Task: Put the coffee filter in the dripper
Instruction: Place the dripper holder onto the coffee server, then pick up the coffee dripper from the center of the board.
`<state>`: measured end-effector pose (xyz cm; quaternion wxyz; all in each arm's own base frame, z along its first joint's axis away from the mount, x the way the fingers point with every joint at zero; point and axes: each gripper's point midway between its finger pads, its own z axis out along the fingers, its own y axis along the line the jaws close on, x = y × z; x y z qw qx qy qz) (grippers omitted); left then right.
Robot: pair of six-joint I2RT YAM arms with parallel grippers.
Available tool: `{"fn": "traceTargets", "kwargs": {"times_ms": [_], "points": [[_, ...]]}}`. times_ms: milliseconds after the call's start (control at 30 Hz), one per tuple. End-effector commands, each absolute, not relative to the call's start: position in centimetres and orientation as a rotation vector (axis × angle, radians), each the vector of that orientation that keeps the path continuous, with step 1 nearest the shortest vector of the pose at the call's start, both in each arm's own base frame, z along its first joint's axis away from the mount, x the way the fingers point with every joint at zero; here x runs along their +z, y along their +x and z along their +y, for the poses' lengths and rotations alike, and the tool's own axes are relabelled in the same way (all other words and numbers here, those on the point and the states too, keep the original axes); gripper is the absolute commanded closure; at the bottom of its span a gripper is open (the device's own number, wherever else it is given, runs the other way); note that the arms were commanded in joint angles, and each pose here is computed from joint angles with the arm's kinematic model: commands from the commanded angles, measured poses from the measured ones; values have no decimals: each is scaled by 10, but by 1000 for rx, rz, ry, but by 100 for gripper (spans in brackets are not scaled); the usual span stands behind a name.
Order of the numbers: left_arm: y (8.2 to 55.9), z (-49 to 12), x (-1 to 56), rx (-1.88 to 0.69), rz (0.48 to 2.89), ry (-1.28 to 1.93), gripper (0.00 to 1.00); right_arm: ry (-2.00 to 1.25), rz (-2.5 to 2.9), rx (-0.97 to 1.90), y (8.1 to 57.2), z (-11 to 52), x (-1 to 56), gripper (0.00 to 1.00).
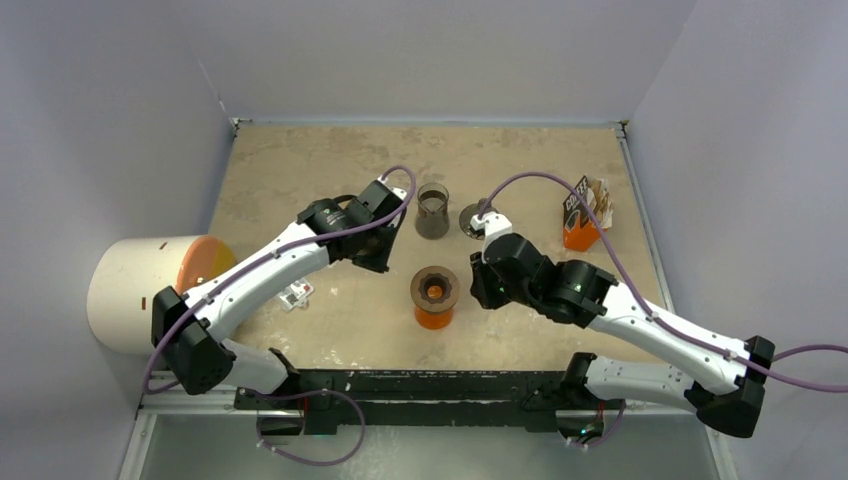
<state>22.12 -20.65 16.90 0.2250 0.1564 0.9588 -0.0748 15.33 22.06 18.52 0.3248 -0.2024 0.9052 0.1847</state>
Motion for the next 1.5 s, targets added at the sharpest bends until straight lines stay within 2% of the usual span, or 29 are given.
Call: {"fn": "traceTargets", "kwargs": {"times_ms": [0,133,333,400,467,600,867,1033,1267,1467], "points": [[238,-193,198,-118,2529,436,80,-483,2309,353,171,205,209,77],[245,-182,205,-43,2501,456,64,-462,2277,281,183,200,219,68],[255,-166,214,50,2450,442,49,-434,2272,130,201,187,229,55],[257,-164,216,54,2430,429,36,-394,2279,94,209,178,230,48],[259,-161,216,67,2414,412,28,-345,2298,91,218,169,229,46],[262,-161,214,47,2388,388,24,-249,2318,61,233,149,225,33],[257,-159,200,29,2398,398,16,-48,2404,-22,253,109,199,20],[255,-157,198,19,2391,386,13,82,2463,-49,259,87,173,7],[254,-157,197,8,2381,385,10,241,2511,-73,264,66,141,1],[254,-155,197,17,2377,381,8,334,2520,-89,271,54,123,2]]}}
